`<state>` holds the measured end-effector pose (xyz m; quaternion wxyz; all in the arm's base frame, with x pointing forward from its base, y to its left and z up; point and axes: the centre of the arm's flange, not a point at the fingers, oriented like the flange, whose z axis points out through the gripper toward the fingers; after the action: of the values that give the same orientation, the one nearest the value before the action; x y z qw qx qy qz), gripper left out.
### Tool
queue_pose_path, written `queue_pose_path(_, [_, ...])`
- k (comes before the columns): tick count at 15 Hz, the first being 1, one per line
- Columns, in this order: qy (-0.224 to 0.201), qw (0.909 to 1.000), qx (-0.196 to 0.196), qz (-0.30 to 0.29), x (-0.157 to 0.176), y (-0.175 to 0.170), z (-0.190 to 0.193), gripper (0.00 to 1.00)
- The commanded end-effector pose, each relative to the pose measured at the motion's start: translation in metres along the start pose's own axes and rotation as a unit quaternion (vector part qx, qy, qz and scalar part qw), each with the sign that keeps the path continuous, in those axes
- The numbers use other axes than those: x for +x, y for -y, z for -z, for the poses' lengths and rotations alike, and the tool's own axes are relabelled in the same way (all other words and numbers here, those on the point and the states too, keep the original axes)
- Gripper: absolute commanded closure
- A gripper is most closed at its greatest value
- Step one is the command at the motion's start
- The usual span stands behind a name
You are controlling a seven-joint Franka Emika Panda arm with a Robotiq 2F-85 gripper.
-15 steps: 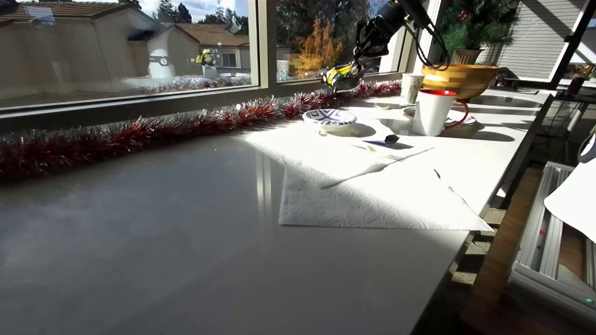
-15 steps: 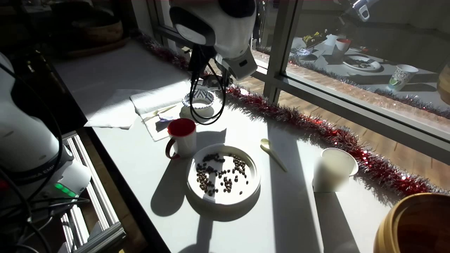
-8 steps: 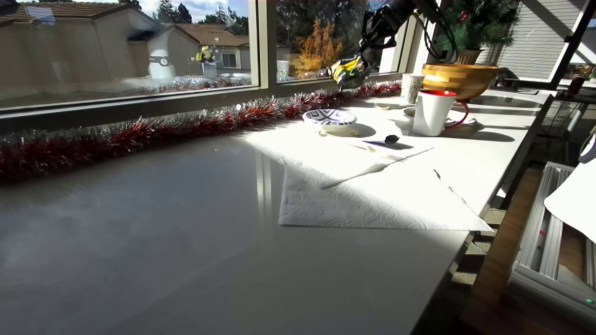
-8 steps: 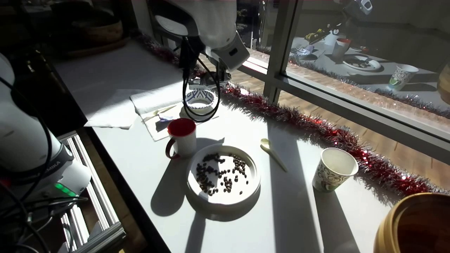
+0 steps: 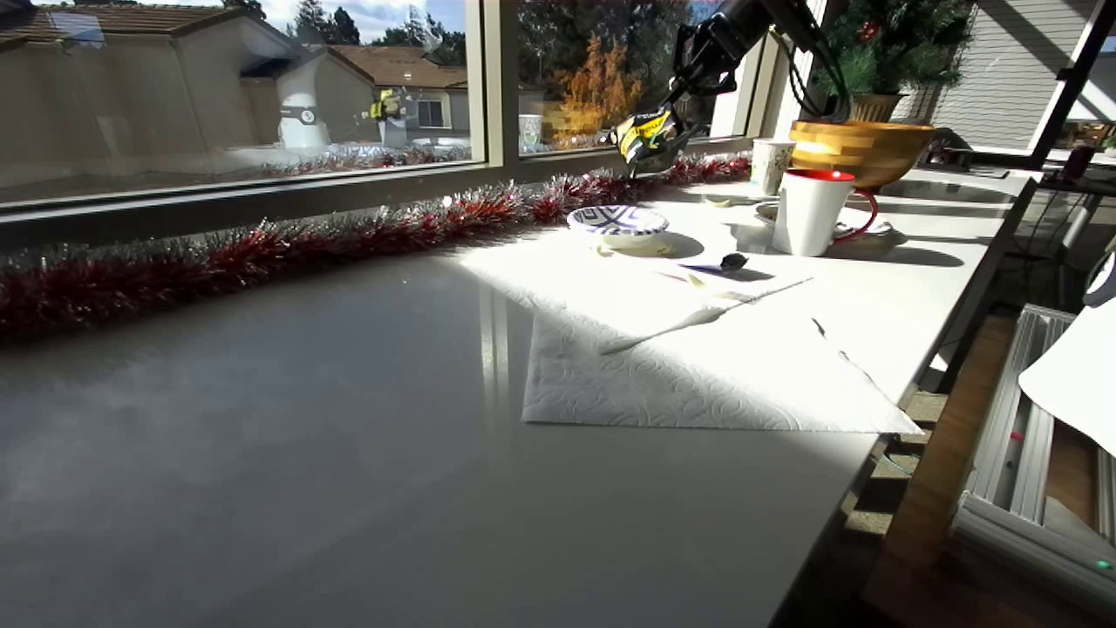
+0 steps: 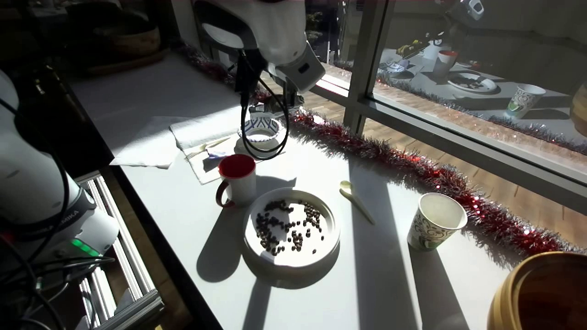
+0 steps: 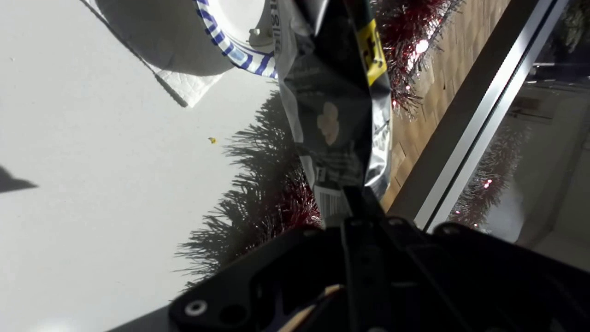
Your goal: Pour the contents from the black packet onto the white plate
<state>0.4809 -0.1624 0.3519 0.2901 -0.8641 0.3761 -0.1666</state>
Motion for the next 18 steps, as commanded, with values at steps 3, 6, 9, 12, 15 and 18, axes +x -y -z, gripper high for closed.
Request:
queue_pose_path(3, [-0.043, 0.999, 0.004, 0.008, 0.0, 0.003, -0.02, 1.0])
queue_pose_path(6, [-0.07, 0.9972, 0.002, 0.025, -0.009, 0.008, -0.027, 1.0])
queue_pose_path(9, [-0.087, 0.995, -0.004, 0.05, -0.022, 0.015, -0.027, 1.0])
queue_pose_path(12, [-0.117, 0.9898, -0.012, 0.081, -0.037, 0.022, -0.025, 1.0])
queue_pose_path(15, [-0.144, 0.9828, -0.013, 0.115, -0.05, 0.03, -0.023, 1.0])
queue_pose_path(18, [-0.143, 0.9767, -0.014, 0.16, -0.066, 0.037, -0.023, 1.0])
